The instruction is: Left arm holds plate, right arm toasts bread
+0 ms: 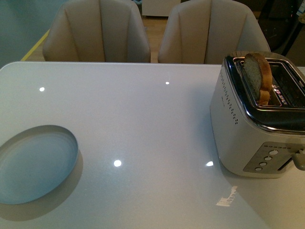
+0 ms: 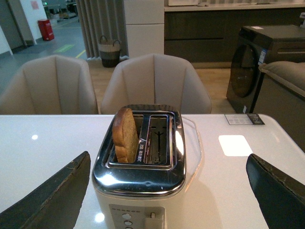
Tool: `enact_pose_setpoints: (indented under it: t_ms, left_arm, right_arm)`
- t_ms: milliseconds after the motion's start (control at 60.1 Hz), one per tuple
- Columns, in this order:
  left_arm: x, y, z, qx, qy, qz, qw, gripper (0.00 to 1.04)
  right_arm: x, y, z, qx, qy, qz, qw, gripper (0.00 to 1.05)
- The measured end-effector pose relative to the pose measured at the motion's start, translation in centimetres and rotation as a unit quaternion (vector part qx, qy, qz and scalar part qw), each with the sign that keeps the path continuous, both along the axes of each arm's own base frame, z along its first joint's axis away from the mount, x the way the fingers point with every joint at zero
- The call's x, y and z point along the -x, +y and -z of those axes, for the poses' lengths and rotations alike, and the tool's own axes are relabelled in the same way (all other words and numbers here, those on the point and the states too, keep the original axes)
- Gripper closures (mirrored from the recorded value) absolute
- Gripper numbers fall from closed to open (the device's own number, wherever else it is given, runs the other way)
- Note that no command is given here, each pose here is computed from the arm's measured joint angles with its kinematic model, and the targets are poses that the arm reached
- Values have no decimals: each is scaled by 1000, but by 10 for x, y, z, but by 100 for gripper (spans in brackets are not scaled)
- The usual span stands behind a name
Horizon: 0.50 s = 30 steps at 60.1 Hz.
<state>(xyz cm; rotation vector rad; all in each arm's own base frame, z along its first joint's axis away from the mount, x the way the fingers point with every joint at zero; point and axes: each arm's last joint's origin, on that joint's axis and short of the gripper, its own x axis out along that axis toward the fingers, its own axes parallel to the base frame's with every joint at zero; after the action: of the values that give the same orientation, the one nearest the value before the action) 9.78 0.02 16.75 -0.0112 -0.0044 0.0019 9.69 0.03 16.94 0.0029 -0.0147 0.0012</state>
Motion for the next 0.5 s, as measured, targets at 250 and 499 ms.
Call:
enact_pose_setpoints:
  t_ms: [250,499]
  left_arm:
    - [1,0,0,0,-2,0,1000,102]
    - [1,0,0,0,-2,0,1000,78]
  right_arm:
    - [0,0,0,0,0,0,1000,9]
    - [0,0,0,0,0,0,1000,9]
